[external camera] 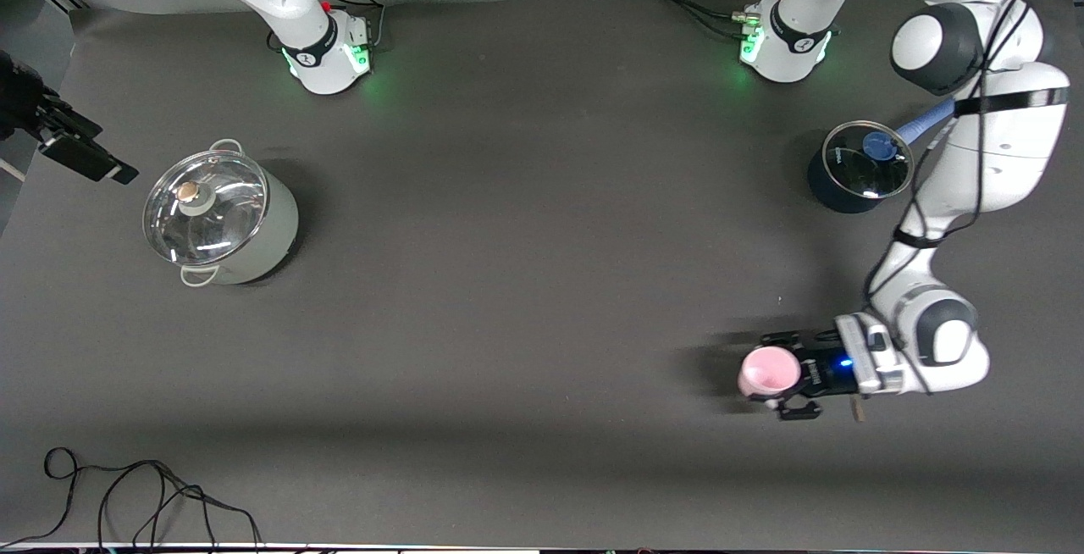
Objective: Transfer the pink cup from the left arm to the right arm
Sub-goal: 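Lift the pink cup and carry it toward the table's middle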
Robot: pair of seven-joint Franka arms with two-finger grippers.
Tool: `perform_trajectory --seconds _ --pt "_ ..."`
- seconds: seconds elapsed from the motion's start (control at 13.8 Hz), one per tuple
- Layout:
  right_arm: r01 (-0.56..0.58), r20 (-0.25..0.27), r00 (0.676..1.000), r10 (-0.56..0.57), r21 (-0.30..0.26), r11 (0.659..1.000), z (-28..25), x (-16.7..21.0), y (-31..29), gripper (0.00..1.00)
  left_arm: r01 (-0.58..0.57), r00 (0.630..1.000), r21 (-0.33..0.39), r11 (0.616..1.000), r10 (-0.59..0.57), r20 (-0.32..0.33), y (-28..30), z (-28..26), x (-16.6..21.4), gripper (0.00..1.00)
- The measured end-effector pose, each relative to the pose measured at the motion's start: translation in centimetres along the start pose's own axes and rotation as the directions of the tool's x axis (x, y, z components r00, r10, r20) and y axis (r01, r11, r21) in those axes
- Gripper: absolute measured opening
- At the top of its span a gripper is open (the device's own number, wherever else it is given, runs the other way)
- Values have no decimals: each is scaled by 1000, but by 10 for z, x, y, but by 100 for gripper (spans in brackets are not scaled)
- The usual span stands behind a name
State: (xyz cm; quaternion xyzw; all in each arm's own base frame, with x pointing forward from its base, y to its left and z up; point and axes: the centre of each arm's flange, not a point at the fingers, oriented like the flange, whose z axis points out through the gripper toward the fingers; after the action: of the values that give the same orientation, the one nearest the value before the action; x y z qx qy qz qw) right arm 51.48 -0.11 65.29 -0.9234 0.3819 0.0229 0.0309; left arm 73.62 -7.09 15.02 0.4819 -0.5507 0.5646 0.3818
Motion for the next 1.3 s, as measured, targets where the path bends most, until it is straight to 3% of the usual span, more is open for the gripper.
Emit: perform_trajectory --seconds 0.51,0.94,1.3 --pt "-1 8 1000 1 -10 1000 7 4 -3 100 77 990 237 968 -102 94 -15 176 103 66" --pt "6 12 1000 -6 -16 1000 16 6 -11 100 187 955 389 902 -260 144 16 300 185 66" --pt "27 10 1000 -26 -15 1000 19 0 -21 100 258 942 416 872 -322 93 46 361 235 66"
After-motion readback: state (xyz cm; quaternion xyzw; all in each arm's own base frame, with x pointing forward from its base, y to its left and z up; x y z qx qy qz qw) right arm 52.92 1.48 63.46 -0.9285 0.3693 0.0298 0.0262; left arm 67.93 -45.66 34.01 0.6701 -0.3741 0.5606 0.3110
